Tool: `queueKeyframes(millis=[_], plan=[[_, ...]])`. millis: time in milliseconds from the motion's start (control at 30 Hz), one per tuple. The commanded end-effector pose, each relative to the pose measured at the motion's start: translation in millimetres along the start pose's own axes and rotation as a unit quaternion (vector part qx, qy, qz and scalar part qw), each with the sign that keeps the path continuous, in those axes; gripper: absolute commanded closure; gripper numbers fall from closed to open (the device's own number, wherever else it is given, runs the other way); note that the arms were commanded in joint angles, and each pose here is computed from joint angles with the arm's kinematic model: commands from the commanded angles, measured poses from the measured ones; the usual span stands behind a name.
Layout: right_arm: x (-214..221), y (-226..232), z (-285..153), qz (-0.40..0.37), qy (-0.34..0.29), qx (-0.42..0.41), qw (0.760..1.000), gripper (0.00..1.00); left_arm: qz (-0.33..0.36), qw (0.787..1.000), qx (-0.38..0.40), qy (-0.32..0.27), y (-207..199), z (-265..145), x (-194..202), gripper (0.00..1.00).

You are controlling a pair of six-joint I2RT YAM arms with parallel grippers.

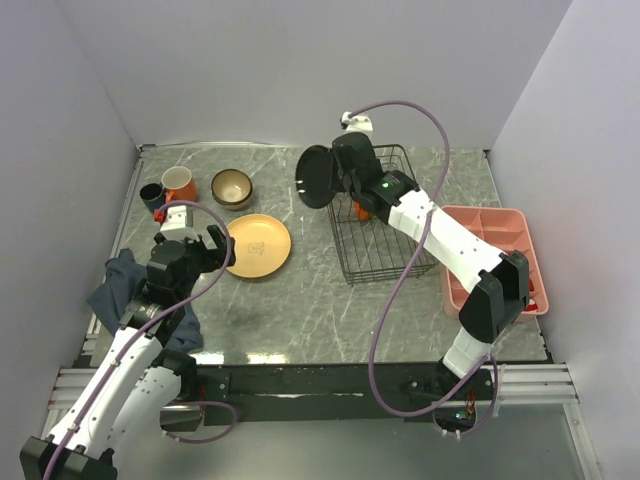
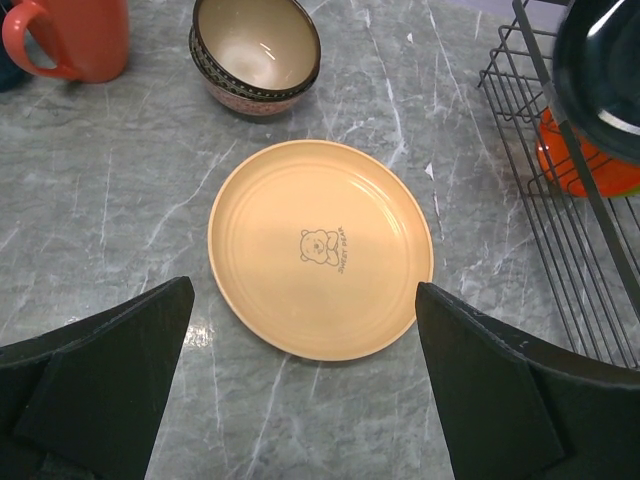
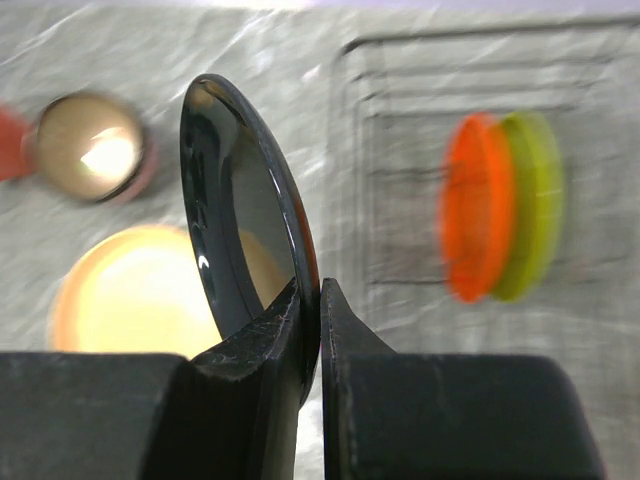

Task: Unload the mixed dishes from the dish rack
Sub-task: Place the plate at the center of the board.

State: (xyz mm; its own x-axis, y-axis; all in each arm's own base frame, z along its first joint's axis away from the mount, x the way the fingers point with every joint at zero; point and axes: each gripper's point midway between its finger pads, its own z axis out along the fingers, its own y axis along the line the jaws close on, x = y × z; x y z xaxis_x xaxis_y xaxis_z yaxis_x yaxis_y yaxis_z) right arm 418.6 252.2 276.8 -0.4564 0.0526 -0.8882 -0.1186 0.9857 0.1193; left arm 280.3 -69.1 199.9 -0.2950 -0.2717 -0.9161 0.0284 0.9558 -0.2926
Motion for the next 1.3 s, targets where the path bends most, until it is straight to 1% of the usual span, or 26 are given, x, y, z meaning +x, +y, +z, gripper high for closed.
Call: queueKeyframes(millis=[0,200,267,400,467,500,767,1067,1167,1267], plan=[[-7.1,57.1,-18.1,0.078,0.001,-0.145,0.986,1.0,-0.003,1.0,0.016,-0.019,-8.4,0.8,-12.3,0.01],[37.2,99.8,-9.9,0.109,0.064,-0.211,0.969,1.0,-0.003,1.0,0.016,-0.018,-8.4,0.8,-11.9,0.0],[52.3,114.6,-10.0,0.119,0.091,-0.237,0.96,1.0,-0.002,1.0,0.016,-0.019,-8.4,0.5,-12.3,0.01],[90.6,138.9,1.7,0.142,0.153,-0.265,0.942,1.0,-0.002,1.0,0.016,-0.02,-8.3,0.2,-12.7,0.0],[98.3,146.8,5.1,0.156,0.166,-0.273,0.934,1.0,-0.003,1.0,0.017,-0.022,-8.6,-0.3,-13.8,0.01],[109.9,148.9,11.2,0.159,0.179,-0.269,0.933,1.0,-0.002,1.0,0.016,-0.022,-8.5,-0.3,-13.8,0.01],[145.2,165.2,36.2,0.183,0.223,-0.262,0.921,1.0,-0.002,0.999,0.017,-0.027,-8.3,-1.9,-15.7,0.0],[185.1,166.5,63.0,0.184,0.259,-0.24,0.917,1.0,-0.003,0.999,0.017,-0.03,-8.3,-3.0,-17.2,0.01],[190.0,168.9,68.4,0.185,0.265,-0.241,0.915,0.96,-0.002,0.999,0.018,-0.03,-8.7,-3.0,-17.5,0.0],[196.3,169.6,72.5,0.182,0.271,-0.238,0.915,0.9,-0.002,0.999,0.018,-0.03,-8.5,-2.8,-16.8,0.01]])
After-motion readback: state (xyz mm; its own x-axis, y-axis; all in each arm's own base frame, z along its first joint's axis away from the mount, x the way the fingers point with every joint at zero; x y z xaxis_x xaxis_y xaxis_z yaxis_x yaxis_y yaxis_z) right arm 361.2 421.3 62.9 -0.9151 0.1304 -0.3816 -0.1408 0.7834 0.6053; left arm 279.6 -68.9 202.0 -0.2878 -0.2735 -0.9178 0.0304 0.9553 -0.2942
